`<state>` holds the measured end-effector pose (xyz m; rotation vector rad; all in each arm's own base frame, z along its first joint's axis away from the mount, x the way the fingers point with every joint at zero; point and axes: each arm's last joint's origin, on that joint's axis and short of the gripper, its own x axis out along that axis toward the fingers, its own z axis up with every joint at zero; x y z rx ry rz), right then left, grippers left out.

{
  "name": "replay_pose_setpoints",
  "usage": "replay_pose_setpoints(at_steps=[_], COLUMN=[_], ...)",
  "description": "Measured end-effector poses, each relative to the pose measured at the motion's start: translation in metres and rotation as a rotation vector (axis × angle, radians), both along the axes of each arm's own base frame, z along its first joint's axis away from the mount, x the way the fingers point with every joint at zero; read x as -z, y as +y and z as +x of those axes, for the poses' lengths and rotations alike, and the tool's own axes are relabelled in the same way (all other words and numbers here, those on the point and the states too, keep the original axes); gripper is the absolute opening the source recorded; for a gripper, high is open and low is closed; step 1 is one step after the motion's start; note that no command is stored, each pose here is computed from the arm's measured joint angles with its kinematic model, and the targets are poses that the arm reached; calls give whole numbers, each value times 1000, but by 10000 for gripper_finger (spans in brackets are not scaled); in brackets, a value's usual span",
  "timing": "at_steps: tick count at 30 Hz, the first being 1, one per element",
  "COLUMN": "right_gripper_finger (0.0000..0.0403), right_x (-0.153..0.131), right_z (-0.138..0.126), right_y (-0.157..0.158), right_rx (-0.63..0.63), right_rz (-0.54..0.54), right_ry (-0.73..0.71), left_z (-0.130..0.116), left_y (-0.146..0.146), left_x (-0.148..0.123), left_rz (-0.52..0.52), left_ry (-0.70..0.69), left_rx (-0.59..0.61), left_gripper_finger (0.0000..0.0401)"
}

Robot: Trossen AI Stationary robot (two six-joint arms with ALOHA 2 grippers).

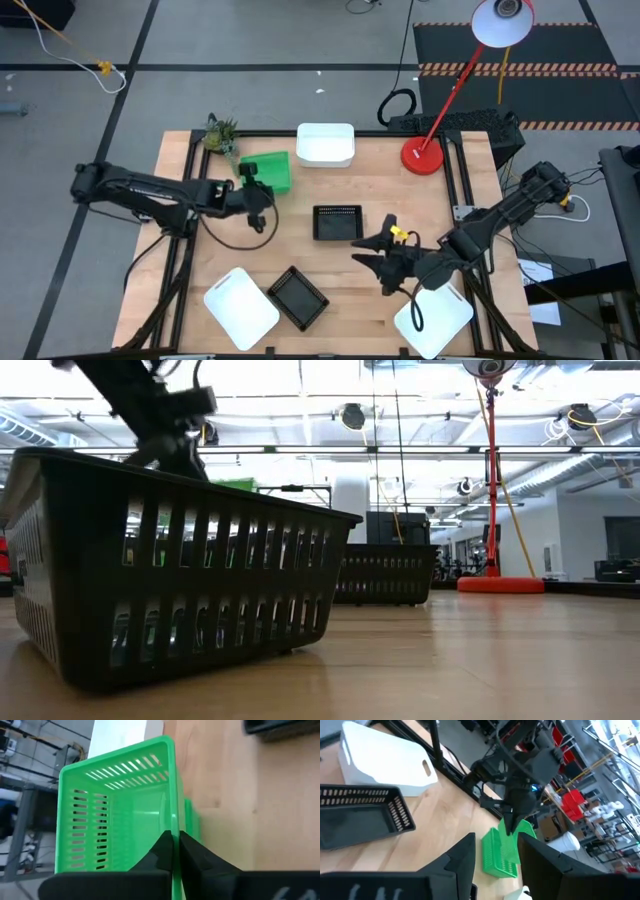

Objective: Stack baskets by color
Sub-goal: Stack the bottom green bin on the stacked green bins

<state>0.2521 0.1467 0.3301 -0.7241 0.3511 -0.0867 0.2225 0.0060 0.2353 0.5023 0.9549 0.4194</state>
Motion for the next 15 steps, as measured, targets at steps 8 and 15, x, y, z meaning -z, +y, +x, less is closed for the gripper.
replay_pose_setpoints(at_steps=[8, 15], right_gripper_finger=[139, 139], right_x=[-1, 0], right_z=[2, 2], right_y=[-3, -3], right_rx=[11, 12], right_rz=[5, 7], right_ry=[-6, -6], left_z=[-2, 0], left_y=[20, 29], left_x=[14, 14], left_rz=[22, -15], left_ry=[40, 22], left_rx=[-54, -38], left_gripper_finger=[27, 12])
